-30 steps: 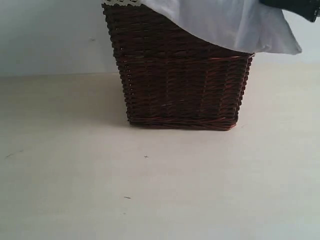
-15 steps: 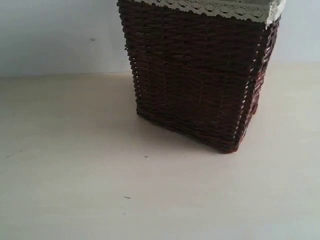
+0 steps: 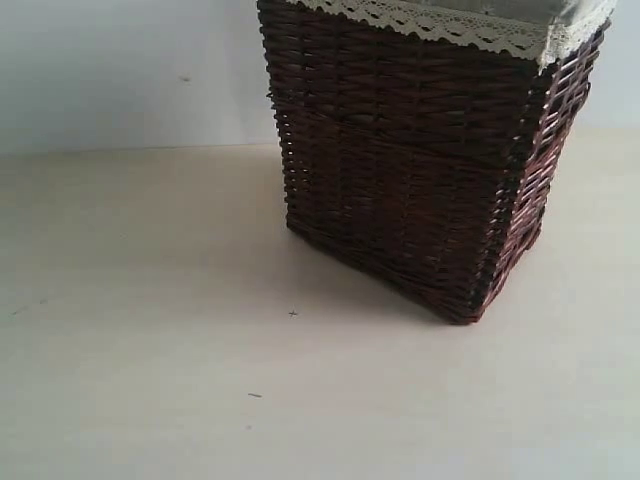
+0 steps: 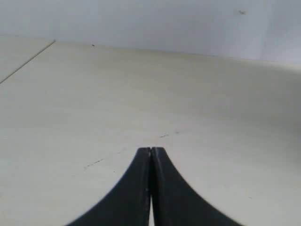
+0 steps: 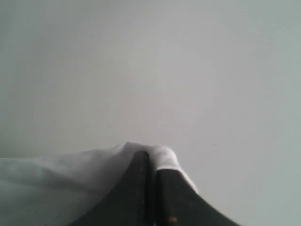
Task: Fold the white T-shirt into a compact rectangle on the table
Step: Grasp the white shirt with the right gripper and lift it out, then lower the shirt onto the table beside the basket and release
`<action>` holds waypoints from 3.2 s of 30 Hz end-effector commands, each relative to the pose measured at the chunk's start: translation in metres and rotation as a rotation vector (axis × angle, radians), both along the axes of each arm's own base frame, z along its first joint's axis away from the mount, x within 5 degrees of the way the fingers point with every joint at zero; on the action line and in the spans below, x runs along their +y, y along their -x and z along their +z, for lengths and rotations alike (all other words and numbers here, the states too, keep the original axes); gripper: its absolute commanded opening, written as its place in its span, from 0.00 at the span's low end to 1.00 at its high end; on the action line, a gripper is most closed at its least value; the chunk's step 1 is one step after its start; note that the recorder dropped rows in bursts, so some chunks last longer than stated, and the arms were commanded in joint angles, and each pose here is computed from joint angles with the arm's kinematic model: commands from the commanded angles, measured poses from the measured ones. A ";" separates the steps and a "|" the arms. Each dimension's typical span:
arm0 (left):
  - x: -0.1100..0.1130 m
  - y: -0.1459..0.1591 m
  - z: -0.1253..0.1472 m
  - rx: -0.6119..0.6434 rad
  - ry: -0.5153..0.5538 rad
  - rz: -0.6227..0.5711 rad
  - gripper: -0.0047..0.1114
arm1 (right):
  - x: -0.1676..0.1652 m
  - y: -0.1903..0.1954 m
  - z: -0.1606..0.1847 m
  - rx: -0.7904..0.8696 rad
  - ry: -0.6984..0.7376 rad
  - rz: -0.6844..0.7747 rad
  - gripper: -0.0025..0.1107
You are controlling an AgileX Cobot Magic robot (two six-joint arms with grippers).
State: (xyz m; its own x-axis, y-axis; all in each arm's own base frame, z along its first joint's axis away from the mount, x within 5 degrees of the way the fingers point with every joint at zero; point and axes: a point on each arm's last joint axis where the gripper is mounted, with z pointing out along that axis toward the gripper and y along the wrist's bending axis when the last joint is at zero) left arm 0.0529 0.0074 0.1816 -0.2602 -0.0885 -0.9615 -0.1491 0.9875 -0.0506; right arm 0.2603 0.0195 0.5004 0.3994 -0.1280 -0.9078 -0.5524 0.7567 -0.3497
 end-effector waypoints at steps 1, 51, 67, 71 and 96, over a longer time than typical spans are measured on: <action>0.000 0.000 0.000 -0.011 0.001 0.004 0.04 | -0.001 0.013 0.020 -0.062 -0.047 -0.048 0.02; 0.000 0.000 0.000 -0.011 0.001 0.004 0.04 | 0.003 0.209 0.230 -0.951 -0.226 -0.349 0.02; 0.000 0.000 0.000 -0.011 0.001 0.004 0.04 | 0.004 0.066 0.180 -0.359 -0.154 -0.023 0.02; 0.000 0.000 0.000 -0.011 0.001 0.004 0.04 | 0.025 0.003 0.114 0.161 0.037 0.271 0.02; 0.000 0.000 0.000 -0.011 -0.001 0.004 0.04 | 0.243 -0.039 -0.107 0.844 0.511 0.709 0.02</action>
